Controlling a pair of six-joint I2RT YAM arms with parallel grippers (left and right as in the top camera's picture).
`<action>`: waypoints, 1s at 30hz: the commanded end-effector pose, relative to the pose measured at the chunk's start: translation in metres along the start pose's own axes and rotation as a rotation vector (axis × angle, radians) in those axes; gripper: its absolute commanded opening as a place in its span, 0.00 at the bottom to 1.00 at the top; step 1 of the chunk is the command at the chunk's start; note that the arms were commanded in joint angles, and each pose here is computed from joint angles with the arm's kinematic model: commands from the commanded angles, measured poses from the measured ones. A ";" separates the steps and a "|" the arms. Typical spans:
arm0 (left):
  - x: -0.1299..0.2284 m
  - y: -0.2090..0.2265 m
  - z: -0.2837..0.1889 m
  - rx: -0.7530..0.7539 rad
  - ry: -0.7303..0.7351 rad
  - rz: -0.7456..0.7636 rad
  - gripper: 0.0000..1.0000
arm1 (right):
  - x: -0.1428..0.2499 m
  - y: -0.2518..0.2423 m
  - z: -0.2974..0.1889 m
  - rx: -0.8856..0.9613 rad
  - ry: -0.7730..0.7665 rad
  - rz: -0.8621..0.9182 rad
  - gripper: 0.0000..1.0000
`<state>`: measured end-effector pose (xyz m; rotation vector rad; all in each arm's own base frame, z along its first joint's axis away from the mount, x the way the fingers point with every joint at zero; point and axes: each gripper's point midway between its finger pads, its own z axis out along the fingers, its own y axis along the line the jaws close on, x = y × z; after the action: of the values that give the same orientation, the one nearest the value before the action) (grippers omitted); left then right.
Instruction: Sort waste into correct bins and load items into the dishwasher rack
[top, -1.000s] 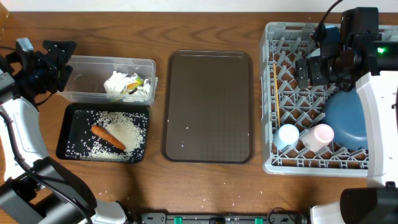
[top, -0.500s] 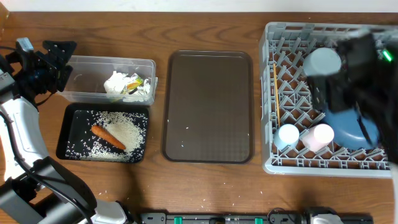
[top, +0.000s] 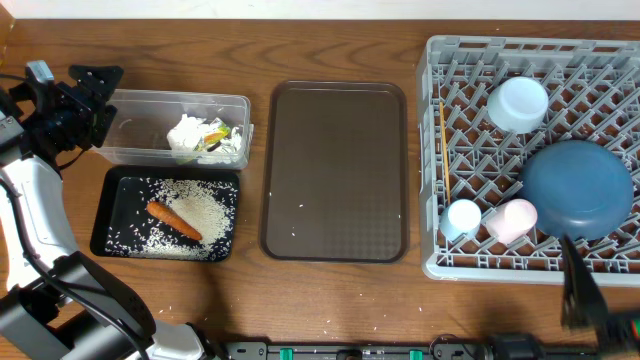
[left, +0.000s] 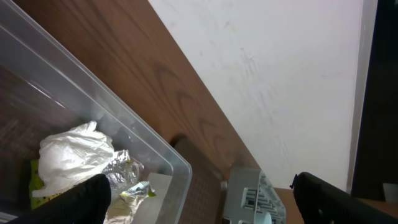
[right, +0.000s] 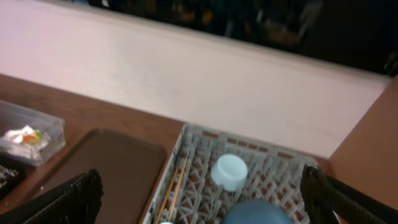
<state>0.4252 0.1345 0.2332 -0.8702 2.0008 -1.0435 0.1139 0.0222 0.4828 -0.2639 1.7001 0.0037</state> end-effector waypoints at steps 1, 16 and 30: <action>-0.002 -0.010 -0.005 0.019 -0.008 0.015 0.96 | -0.003 0.005 -0.023 -0.024 -0.065 -0.016 0.99; -0.002 -0.010 -0.005 0.019 -0.008 0.015 0.96 | 0.030 0.010 -0.086 0.004 -0.135 -0.030 0.99; -0.002 -0.010 -0.005 0.019 -0.008 0.015 0.96 | 0.094 0.017 -0.028 0.045 -0.234 0.017 0.99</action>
<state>0.4252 0.1345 0.2333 -0.8703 2.0006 -1.0436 0.0575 0.0170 0.4125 -0.2270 1.4483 -0.0028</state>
